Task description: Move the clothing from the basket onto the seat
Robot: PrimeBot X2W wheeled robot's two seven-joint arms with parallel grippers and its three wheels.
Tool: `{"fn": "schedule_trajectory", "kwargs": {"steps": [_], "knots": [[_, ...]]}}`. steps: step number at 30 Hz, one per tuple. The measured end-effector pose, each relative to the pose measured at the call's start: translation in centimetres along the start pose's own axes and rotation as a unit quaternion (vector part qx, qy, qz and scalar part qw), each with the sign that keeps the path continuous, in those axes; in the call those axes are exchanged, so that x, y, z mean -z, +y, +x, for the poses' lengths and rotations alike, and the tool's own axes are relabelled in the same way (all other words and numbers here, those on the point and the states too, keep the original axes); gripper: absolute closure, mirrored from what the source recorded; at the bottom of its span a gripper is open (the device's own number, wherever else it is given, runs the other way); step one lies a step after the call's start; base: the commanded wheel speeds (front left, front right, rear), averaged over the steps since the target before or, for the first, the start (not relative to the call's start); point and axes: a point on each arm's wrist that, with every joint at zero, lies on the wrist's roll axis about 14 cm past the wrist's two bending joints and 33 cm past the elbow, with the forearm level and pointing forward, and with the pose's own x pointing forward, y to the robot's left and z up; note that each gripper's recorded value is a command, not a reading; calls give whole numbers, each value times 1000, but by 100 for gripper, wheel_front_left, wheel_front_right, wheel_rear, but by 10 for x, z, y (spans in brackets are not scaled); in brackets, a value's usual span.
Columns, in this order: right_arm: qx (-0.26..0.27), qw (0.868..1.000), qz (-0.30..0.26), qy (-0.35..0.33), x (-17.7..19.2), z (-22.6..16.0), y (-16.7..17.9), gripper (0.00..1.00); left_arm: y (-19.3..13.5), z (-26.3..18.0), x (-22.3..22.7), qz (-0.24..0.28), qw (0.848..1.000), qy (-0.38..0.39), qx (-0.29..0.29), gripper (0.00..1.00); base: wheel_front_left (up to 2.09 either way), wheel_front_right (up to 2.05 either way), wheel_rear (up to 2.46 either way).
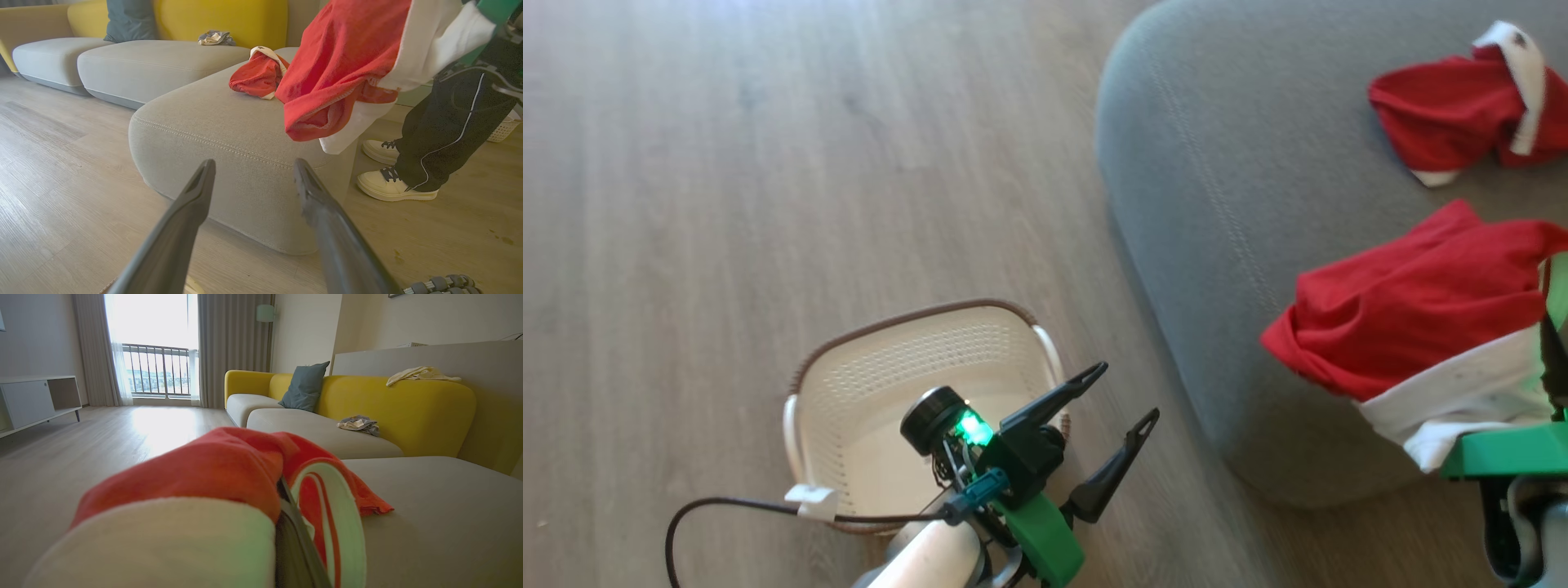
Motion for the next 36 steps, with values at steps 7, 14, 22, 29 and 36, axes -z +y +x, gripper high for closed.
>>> {"fn": "schedule_trajectory", "kwargs": {"steps": [7, 14, 22, 29, 36], "knots": [[34, 999, -15, 9, 1, -7, -22, 100, -12, 14, 9, -18, 999, 3, 32, 0, 0, 0, 0], [65, 997, -27, 27, 8, -16, -40, 100, -17, 32, 10, -27, 998, -5, 60, 0, 0, 0, 0], [90, 995, -29, 29, 7, -23, -52, 100, -25, 37, 14, -33, 996, -3, 77, 0, 0, 0, 0], [109, 993, -29, 21, -1, -34, -63, 100, -35, 41, 10, -28, 995, -7, 92, 0, 0, 0, 0], [129, 991, -30, 11, -10, -48, -76, 100, -48, 47, -1, -21, 993, -20, 112, 0, 0, 0, 0]]}}
